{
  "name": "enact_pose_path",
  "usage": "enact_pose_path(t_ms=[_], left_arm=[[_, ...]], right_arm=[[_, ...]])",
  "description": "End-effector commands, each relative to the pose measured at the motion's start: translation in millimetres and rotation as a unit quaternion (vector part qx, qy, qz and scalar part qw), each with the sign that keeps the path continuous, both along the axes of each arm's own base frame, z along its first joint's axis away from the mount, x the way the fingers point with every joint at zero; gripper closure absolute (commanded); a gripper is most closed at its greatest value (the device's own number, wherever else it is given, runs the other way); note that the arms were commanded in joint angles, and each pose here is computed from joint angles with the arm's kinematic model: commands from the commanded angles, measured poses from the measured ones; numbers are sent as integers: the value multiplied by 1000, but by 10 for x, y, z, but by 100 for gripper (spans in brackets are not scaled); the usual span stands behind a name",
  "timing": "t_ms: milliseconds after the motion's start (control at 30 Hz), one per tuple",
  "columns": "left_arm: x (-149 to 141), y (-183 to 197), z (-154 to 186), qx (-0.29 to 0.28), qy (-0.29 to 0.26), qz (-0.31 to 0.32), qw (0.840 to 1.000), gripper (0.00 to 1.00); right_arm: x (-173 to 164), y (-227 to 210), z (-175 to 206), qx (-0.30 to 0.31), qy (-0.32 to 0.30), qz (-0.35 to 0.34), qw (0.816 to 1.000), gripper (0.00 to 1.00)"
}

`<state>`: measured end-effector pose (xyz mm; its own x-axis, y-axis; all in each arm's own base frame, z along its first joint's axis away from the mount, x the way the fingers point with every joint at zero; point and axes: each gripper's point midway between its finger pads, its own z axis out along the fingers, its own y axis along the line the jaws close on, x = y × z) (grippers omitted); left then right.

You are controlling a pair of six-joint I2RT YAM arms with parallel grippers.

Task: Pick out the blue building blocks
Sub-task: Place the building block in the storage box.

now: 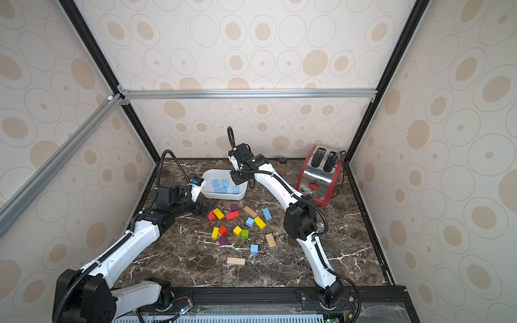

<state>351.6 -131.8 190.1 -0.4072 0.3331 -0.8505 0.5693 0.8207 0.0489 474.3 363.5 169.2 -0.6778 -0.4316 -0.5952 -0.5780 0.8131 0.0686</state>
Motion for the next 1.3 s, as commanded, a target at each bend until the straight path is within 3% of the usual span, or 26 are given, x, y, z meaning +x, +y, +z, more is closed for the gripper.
enact_pose_path(t_ms=[0,967,1267], left_arm=[[90,14,40,-8,-12,7,1000,1],[160,19,-98,9,8,7,1000,1],[160,42,-93,16,10,10,1000,1]], right_arm=[[95,58,-110,-16,-17,4,1000,100],[619,128,-914,-50,-53,-25,997,100],[611,162,-1022,-46,-43,-23,998,90]])
